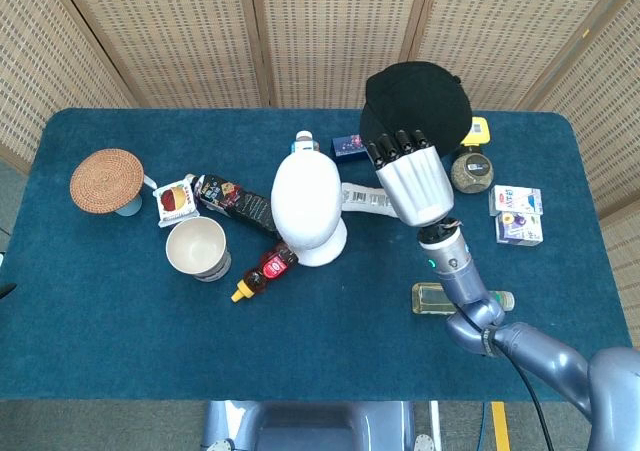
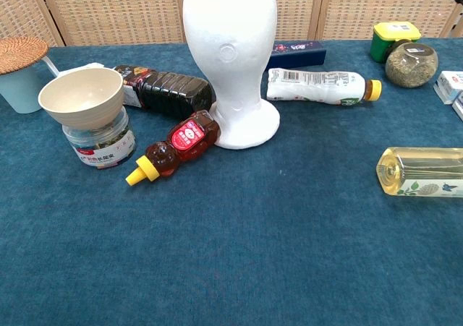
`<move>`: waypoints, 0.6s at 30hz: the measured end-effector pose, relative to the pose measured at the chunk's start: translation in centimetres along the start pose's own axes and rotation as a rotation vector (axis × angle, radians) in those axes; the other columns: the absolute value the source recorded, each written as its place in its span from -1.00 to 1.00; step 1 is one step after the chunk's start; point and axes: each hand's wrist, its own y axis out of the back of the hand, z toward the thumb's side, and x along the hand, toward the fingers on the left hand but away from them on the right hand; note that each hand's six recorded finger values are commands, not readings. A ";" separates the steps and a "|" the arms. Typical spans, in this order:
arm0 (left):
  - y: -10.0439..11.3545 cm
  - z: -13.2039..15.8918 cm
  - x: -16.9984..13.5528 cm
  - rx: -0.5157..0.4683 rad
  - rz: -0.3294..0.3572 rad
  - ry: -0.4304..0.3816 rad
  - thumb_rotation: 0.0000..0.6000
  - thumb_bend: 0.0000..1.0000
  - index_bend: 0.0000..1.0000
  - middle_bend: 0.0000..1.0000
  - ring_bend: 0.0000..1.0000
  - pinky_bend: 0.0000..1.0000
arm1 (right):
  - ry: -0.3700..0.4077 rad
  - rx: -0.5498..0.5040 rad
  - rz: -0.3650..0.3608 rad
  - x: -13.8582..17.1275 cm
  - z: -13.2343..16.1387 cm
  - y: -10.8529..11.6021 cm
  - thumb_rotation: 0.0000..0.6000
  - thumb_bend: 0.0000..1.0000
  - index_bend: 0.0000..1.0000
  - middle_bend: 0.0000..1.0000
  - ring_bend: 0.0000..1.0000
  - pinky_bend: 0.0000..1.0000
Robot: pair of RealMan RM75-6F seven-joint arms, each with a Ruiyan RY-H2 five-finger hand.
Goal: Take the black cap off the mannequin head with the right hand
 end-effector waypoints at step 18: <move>0.1 0.3 -0.2 0.011 0.008 0.001 1.00 -0.81 -0.87 -1.00 -1.00 -0.72 | 0.096 -0.008 0.311 9.2 -0.2 -8.4 1.00 -0.15 -0.55 -0.01 0.10 0.44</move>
